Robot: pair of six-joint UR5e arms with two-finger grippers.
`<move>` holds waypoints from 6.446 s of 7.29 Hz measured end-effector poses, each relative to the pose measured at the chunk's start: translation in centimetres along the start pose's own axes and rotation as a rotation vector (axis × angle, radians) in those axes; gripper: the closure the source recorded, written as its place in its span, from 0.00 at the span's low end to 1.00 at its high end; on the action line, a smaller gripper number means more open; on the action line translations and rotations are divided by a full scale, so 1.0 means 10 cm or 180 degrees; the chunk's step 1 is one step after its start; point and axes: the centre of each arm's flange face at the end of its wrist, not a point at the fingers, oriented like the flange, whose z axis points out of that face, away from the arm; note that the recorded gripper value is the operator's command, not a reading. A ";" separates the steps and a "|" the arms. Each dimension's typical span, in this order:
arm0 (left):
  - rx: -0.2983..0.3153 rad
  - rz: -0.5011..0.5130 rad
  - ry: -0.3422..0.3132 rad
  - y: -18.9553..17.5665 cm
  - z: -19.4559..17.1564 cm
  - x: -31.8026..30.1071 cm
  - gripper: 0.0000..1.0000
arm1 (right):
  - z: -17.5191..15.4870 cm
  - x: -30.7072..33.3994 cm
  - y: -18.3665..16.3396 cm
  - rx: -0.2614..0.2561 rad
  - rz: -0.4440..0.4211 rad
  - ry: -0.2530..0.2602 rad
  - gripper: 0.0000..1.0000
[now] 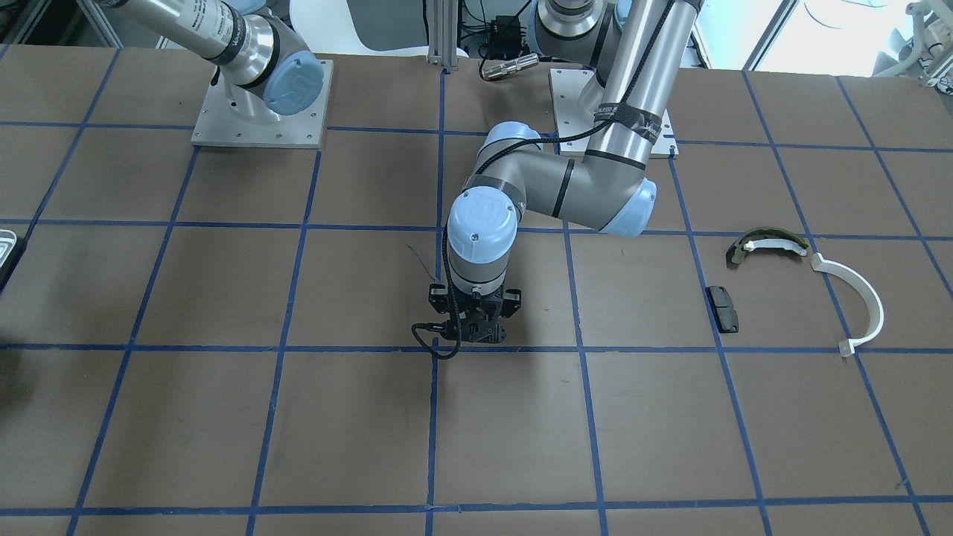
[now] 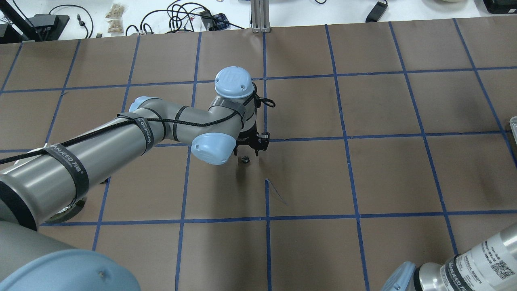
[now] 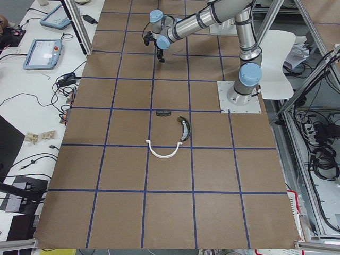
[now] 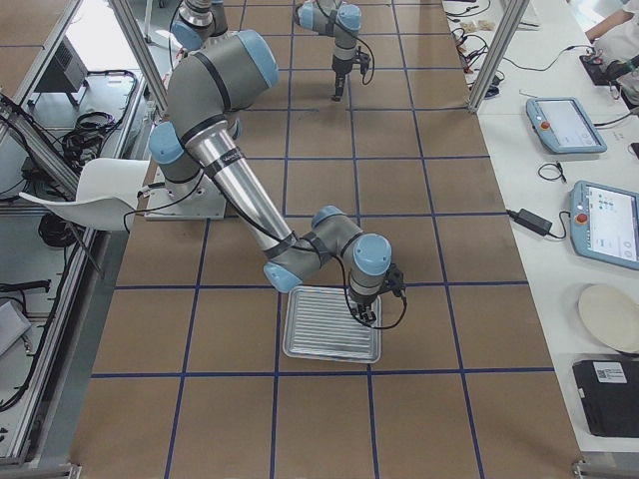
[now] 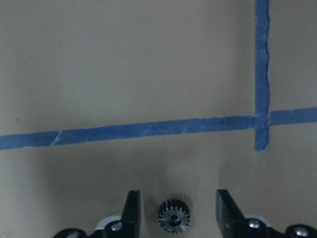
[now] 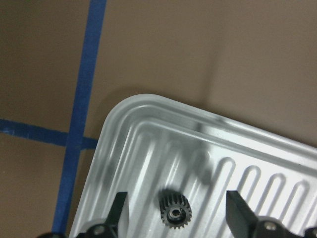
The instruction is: Place bearing gear from tray to pile
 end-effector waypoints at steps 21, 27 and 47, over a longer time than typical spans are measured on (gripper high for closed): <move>-0.0593 0.0535 0.0027 -0.15 -0.72 -5.25 1.00 | -1.35 -6.74 -1.68 -0.0047 0.1699 -0.0200 1.00; -0.0572 0.0553 0.0074 0.21 -0.16 -5.19 1.00 | -0.98 -8.03 -1.57 0.0145 0.1821 -0.0549 0.00; 0.0138 0.0495 0.0090 0.02 -0.57 -0.67 0.00 | -3.19 -5.14 -1.53 0.0435 0.1122 -0.0073 0.00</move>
